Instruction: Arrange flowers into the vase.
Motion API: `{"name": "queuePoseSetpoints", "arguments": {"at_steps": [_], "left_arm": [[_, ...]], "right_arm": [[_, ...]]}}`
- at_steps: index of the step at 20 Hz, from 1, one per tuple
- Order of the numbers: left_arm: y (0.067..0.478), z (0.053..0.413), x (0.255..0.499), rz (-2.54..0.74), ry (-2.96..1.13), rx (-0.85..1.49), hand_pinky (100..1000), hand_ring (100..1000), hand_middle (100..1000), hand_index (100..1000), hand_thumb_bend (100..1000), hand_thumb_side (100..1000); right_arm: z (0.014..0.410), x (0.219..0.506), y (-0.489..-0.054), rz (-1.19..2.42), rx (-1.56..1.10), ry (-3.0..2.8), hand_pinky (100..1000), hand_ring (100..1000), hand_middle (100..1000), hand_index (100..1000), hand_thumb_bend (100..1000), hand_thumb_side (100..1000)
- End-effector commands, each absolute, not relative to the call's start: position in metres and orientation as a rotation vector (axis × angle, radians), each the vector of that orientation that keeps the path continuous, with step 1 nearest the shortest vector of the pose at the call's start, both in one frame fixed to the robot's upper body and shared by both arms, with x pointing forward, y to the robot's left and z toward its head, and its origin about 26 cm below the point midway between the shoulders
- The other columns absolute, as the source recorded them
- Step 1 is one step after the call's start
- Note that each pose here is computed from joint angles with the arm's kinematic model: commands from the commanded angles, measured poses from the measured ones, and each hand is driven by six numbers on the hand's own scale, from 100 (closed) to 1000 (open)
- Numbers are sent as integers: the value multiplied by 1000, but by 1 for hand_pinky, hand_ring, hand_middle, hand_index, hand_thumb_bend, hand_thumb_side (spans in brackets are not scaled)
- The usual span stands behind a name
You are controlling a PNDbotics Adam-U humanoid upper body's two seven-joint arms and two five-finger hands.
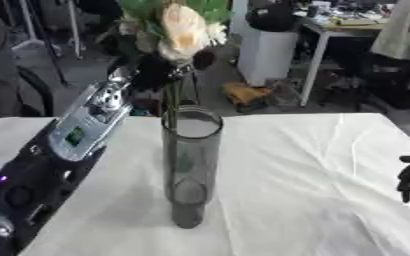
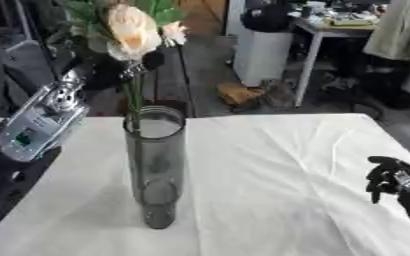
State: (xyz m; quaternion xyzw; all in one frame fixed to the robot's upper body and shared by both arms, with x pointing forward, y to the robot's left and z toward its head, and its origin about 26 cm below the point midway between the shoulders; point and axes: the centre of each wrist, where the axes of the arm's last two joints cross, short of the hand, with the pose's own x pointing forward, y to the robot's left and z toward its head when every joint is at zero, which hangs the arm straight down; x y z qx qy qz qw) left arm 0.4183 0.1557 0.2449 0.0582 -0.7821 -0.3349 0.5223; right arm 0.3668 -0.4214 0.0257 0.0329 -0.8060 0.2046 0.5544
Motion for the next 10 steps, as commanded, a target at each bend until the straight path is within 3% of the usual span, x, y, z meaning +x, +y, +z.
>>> {"name": "queuePoseSetpoints", "arguments": {"at_steps": [1,10], "left_arm": [[159,260,416,-774,-1923,146,100,100,100,339,1000,701],[159,268,409,-689,-1976,115,100,100,100,334,1000,700]], "right_arm": [[38,369,-428,576,62,-1960,318,474,515,801,100,743],[38,369,-428,574,62,-1961,318,474,515,801,100,743]]}}
